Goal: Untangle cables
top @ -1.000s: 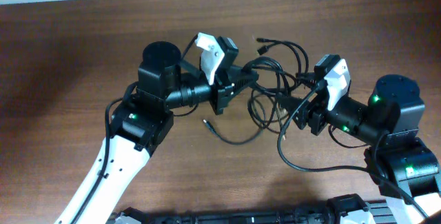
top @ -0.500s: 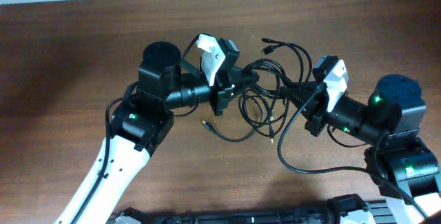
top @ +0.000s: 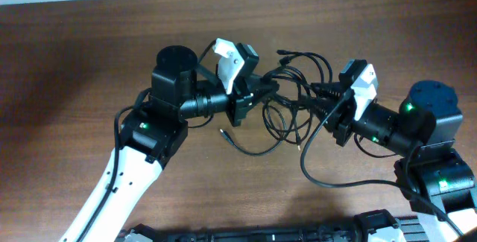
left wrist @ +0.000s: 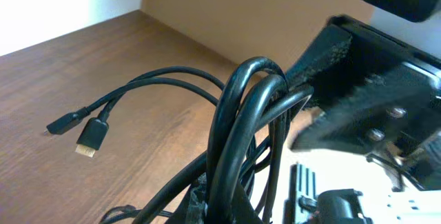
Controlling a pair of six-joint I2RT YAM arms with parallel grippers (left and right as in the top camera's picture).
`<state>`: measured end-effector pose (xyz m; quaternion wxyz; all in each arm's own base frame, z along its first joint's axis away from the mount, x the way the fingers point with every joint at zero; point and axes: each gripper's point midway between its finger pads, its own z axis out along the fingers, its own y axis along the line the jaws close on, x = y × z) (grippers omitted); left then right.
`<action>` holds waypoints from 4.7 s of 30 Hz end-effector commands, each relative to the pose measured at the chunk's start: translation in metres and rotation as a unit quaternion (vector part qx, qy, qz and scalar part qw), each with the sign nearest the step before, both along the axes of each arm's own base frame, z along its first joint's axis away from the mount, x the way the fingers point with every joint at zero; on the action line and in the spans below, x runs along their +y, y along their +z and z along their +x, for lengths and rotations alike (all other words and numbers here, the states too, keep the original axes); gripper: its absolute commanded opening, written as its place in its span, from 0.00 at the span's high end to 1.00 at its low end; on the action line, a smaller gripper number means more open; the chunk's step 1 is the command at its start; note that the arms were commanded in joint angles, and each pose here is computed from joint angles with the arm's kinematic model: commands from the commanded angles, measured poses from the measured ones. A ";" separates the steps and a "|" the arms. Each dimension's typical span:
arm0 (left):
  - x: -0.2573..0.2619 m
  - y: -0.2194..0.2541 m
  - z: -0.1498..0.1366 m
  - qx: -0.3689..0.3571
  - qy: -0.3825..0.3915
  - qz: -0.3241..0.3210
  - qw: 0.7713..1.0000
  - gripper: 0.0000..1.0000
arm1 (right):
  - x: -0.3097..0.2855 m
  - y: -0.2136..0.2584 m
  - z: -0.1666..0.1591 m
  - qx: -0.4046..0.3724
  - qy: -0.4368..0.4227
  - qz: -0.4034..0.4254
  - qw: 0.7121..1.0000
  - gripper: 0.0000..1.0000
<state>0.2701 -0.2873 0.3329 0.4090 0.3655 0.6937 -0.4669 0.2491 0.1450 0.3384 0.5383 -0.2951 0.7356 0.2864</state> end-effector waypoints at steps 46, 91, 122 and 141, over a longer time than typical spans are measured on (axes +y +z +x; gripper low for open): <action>0.023 -0.018 0.033 0.220 0.186 -0.025 0.957 1.00 | -0.060 -0.004 0.040 0.153 -0.278 0.165 0.934 0.96; 0.001 0.038 0.009 -0.203 -0.007 -0.006 0.979 1.00 | -0.027 -0.023 0.013 0.138 -0.140 0.059 0.979 0.15; 0.012 0.038 0.038 -0.225 0.076 0.024 0.971 1.00 | 0.012 0.016 -0.013 0.015 0.040 0.051 0.998 0.47; 0.082 -0.052 0.074 -0.090 0.263 0.227 0.933 0.01 | -0.012 -0.062 0.019 0.169 -0.067 -0.005 0.983 0.28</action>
